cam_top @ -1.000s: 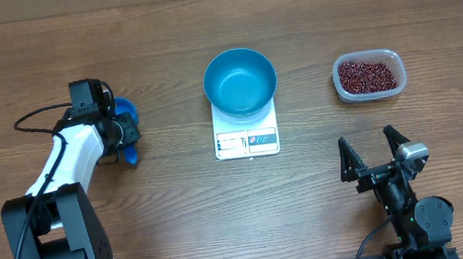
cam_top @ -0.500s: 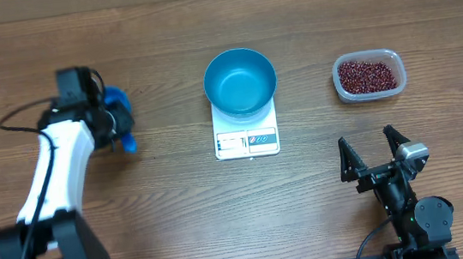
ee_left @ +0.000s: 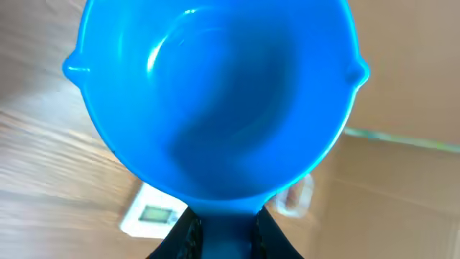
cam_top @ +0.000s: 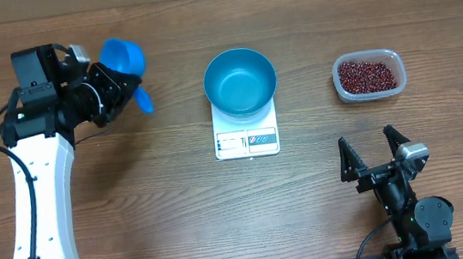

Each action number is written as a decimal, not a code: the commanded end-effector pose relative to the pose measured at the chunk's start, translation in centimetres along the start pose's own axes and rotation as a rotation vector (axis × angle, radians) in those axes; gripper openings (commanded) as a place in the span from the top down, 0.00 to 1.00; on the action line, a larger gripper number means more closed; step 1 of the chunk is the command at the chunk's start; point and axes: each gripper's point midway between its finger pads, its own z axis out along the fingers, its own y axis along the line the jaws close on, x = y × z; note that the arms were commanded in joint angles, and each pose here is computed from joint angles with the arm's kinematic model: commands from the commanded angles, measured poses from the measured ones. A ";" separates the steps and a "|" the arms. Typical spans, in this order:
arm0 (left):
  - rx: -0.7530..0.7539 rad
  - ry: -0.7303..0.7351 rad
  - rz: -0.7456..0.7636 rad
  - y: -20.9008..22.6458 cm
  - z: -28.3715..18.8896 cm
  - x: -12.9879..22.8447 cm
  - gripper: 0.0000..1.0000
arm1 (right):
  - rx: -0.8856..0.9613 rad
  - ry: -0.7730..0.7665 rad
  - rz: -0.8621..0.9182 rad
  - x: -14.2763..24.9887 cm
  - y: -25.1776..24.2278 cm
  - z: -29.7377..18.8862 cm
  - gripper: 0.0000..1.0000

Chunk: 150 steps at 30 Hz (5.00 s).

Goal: Scoop item into bowl and weigh 150g on scale
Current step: 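Lift the blue scoop with the left gripper toward the right gripper, then grasp the scoop handle with the right gripper and release the left, then move the scoop with the right gripper over the bean container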

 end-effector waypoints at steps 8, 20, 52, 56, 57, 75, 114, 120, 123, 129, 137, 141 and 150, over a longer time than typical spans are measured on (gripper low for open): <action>0.243 0.334 -0.280 -4.7 -1.4 5.2 0.96 | -0.079 0.008 0.021 0.3 1.3 0.0 0.00; 0.219 0.446 -0.403 -7.7 0.3 8.7 0.96 | -0.069 0.016 0.263 -8.7 3.0 -1.8 0.00; 0.198 0.373 -0.459 -14.5 5.2 14.8 0.96 | -0.109 0.786 0.451 -16.8 13.2 5.5 0.24; 0.177 0.322 -0.466 -14.5 5.9 15.2 0.96 | -0.119 0.885 0.424 -13.8 15.5 6.8 0.27; 0.172 0.317 -0.475 -14.4 6.0 15.2 0.96 | -0.124 0.894 0.419 -13.5 15.8 6.9 0.28; 0.147 0.347 -0.559 -14.5 6.0 16.1 0.96 | -0.102 0.878 0.376 -10.6 19.1 11.2 0.40; 0.167 0.465 -0.624 -15.7 5.2 17.5 0.96 | -0.082 0.823 0.353 -11.0 18.8 12.6 0.95; 0.174 0.421 -0.590 -15.5 5.5 16.9 0.80 | -0.109 0.805 0.268 -11.1 18.6 12.8 0.96; 0.195 0.350 -0.464 -15.3 5.8 16.1 0.47 | -0.094 0.802 0.267 -11.1 18.2 12.9 0.96; 0.244 0.223 -0.010 -14.9 6.2 14.8 0.00 | -0.050 0.786 0.277 -11.5 15.9 13.7 0.96; 0.377 0.239 0.586 -14.7 5.0 15.2 0.24 | -0.004 0.808 0.326 -12.6 11.2 13.8 0.96; 0.322 0.265 0.657 -12.6 5.1 15.3 0.96 | 0.064 0.831 0.338 -13.3 7.0 12.9 0.96; -0.160 0.223 0.776 -4.7 6.8 16.5 0.96 | 0.218 0.937 0.415 -12.0 -1.2 10.0 0.96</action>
